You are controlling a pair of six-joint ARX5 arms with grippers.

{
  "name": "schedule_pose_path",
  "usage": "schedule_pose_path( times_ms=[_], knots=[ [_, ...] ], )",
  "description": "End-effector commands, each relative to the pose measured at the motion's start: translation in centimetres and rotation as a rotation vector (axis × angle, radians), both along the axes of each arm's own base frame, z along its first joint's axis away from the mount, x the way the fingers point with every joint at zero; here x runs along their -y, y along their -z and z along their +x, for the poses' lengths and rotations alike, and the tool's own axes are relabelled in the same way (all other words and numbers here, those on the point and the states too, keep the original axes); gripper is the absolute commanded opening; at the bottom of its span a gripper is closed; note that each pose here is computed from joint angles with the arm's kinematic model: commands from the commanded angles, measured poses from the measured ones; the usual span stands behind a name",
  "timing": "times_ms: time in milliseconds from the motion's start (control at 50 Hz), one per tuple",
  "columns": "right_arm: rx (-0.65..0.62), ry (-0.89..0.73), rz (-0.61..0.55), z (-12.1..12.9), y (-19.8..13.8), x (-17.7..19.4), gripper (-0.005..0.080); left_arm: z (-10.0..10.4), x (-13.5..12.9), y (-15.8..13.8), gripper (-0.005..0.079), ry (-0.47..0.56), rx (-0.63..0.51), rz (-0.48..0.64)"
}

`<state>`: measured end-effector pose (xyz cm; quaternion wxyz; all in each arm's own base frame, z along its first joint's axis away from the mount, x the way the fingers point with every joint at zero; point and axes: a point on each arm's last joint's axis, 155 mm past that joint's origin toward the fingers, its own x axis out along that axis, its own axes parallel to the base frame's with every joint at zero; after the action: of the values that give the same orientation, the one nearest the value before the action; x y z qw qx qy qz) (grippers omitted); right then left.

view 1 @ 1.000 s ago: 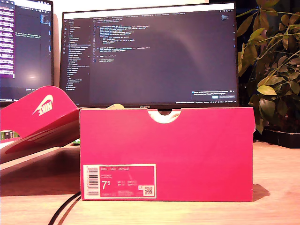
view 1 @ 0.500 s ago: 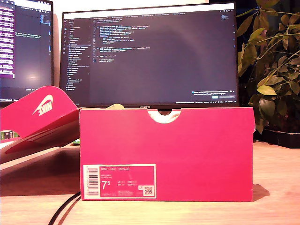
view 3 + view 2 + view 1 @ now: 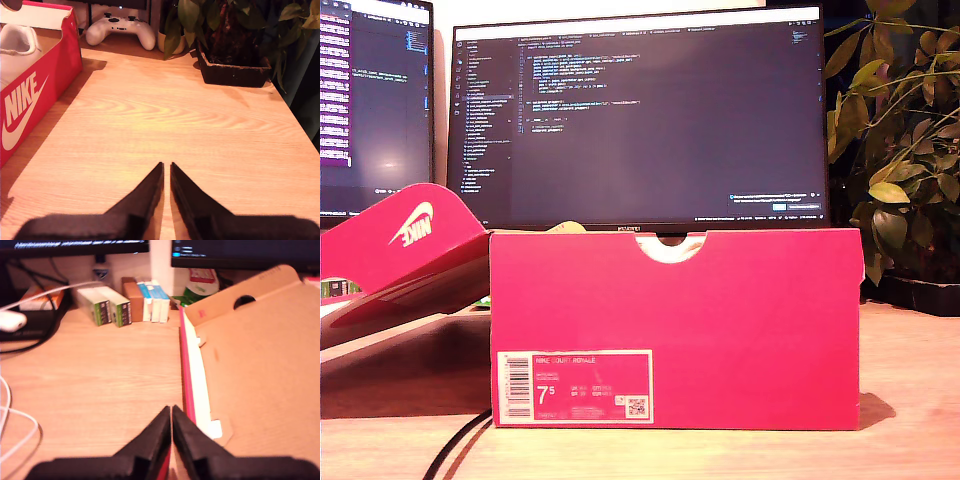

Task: Pack the white shoes by picking the first shoe and placing it inside the red shoebox, left side, then picking and rotating the second shoe and placing it in the shoebox

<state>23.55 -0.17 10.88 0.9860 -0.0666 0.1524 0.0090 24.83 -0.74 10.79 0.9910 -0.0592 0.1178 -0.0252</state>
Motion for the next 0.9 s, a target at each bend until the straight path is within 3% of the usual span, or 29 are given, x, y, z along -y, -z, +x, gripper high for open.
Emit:
schedule_pose_path(
  times_ms=[0, 460, 880],
  knots=[
    [-0.008, 0.007, -0.005, 0.0, 0.7, 0.2, -0.0013, -0.2, 0.0, 2.0, -0.0018, 0.002, -0.049, -0.003],
    [-0.008, 0.007, -0.005, 0.0, 0.7, 0.2, -0.0013, -0.2, 1.2, 1.2, -0.0018, 0.049, -0.014, 0.007],
    [-0.008, 0.007, -0.005, 0.0, 0.7, 0.2, -0.0012, -0.1, 0.4, 0.6, -0.0018, 0.011, 0.016, 0.046]
  ],
)
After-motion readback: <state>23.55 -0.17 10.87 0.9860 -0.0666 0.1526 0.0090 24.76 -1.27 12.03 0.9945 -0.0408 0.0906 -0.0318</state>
